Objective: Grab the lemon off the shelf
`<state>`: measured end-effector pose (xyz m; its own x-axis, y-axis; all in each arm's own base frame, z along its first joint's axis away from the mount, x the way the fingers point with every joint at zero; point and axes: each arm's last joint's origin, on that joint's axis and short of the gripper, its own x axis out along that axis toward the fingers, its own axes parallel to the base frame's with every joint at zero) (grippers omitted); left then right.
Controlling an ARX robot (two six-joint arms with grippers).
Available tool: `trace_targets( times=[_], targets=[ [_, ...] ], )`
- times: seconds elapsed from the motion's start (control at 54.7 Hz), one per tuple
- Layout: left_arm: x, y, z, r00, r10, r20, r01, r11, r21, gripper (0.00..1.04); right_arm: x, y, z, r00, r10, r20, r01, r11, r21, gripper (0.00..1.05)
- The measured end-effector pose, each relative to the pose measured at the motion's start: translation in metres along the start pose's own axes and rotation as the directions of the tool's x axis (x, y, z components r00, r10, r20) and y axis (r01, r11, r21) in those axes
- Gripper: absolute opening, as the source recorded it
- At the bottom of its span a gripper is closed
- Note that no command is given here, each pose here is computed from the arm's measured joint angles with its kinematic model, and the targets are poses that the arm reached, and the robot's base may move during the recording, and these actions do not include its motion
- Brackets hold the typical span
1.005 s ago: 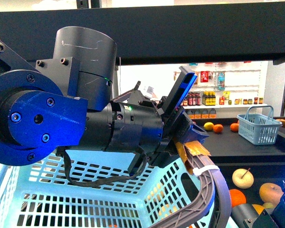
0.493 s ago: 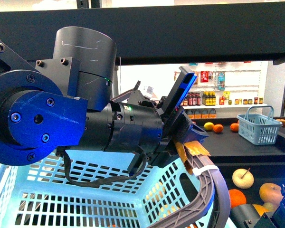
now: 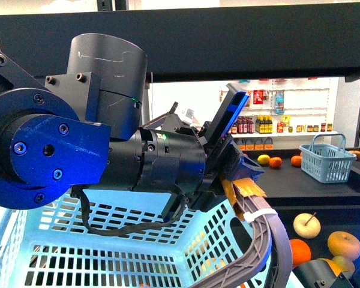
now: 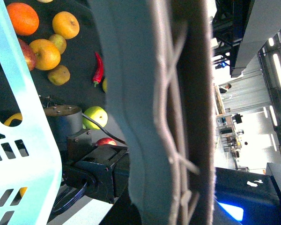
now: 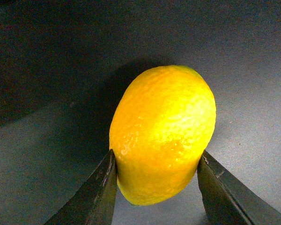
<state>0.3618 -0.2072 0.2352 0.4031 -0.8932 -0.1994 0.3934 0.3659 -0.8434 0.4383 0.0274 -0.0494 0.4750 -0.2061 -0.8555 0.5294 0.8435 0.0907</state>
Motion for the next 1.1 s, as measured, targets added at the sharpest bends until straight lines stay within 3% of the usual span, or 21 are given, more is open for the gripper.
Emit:
trace_targets(
  times=[0.347,0.621,0.731,0.877,0.969,1.042,1.097],
  targets=[
    [0.000,0.000,0.000,1.000,0.000,0.000,0.000,1.000,0.000,0.08,-0.021,-0.032,0.004,1.000,-0.021,0.001,0.021,1.000,0.002,0.41],
    [0.000,0.000,0.000,1.000,0.000,0.000,0.000,1.000,0.000,0.08,-0.077,-0.056,0.041,0.989,0.017,0.148,-0.016,1.000,-0.010,0.41],
    [0.000,0.000,0.000,1.000,0.000,0.000,0.000,1.000,0.000,0.08,-0.122,-0.058,0.071,0.967,0.123,0.225,-0.123,0.992,-0.013,0.41],
    [0.000,0.000,0.000,1.000,-0.001,-0.001,0.001,1.000,0.000,0.08,-0.194,-0.039,0.103,0.894,0.336,0.297,-0.330,0.941,-0.072,0.41],
    [0.000,0.000,0.000,1.000,0.000,-0.001,0.000,1.000,0.000,0.08,-0.231,-0.023,0.110,0.841,0.448,0.304,-0.435,0.893,-0.113,0.41],
    [0.000,0.000,0.000,1.000,0.000,0.000,0.000,1.000,0.000,0.08,-0.265,-0.002,0.107,0.774,0.566,0.284,-0.545,0.824,-0.158,0.41],
    [0.000,0.000,0.000,1.000,0.000,-0.001,0.000,1.000,0.000,0.08,-0.275,0.006,0.102,0.754,0.600,0.268,-0.575,0.800,-0.172,0.41]
  ],
)
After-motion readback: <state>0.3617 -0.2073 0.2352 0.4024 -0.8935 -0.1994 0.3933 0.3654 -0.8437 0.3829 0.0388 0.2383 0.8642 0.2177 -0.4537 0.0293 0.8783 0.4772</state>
